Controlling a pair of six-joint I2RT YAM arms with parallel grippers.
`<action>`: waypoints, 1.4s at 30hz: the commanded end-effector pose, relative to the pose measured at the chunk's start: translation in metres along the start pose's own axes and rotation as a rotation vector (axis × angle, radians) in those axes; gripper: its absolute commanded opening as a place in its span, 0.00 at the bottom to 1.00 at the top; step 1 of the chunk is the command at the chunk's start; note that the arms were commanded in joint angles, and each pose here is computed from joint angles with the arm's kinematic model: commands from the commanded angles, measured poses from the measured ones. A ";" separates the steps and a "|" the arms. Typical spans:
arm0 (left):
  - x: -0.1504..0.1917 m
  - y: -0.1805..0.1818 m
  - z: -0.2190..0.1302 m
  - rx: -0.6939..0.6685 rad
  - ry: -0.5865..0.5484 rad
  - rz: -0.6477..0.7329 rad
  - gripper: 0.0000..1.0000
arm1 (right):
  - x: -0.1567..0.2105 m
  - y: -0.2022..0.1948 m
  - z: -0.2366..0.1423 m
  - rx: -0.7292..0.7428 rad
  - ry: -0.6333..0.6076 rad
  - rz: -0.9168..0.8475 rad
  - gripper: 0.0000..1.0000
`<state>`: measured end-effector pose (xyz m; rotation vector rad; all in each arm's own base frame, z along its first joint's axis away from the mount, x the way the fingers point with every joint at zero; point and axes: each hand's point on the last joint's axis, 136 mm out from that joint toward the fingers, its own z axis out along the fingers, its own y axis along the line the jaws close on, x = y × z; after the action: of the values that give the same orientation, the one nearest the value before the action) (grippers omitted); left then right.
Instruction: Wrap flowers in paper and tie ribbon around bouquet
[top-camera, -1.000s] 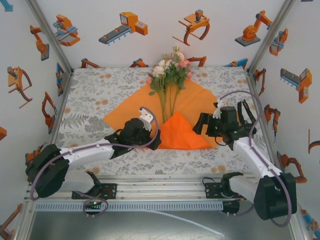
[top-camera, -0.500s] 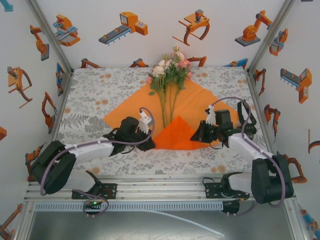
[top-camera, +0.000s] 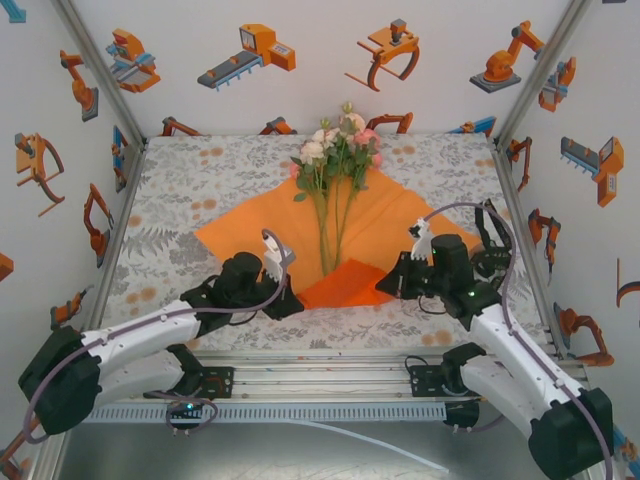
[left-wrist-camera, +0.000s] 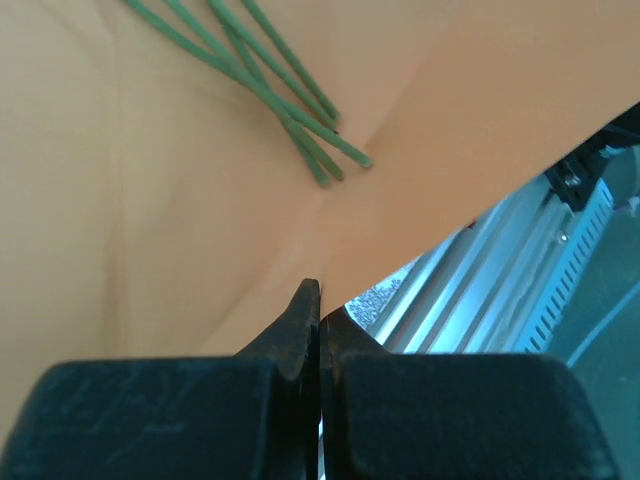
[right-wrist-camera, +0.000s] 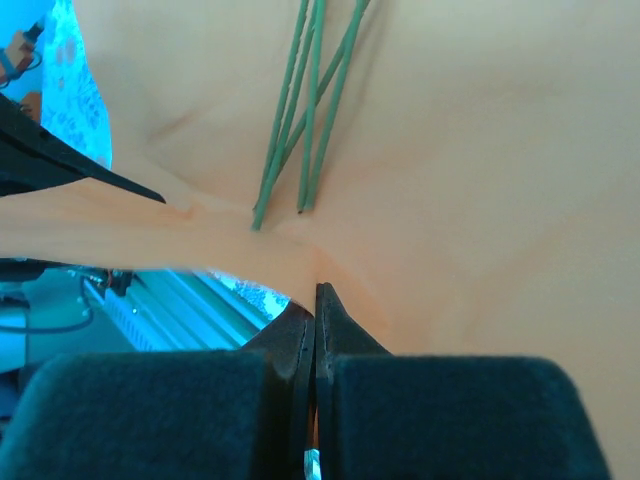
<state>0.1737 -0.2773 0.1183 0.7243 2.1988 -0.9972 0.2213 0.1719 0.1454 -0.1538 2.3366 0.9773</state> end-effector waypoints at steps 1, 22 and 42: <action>-0.018 0.013 0.005 -0.095 -0.024 0.017 0.06 | -0.016 -0.019 0.003 0.129 -0.033 -0.036 0.00; -0.002 0.049 0.049 -0.149 0.018 -0.027 0.50 | -0.016 -0.092 0.019 0.475 0.023 -0.002 0.53; -0.016 0.089 0.029 -0.397 -0.108 -0.042 0.52 | 0.020 0.051 0.088 0.038 0.088 -0.092 0.52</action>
<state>0.2527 -0.2728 0.0641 0.5105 2.2363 -0.6403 0.2165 0.2549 0.1186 -0.3899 2.4474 0.8149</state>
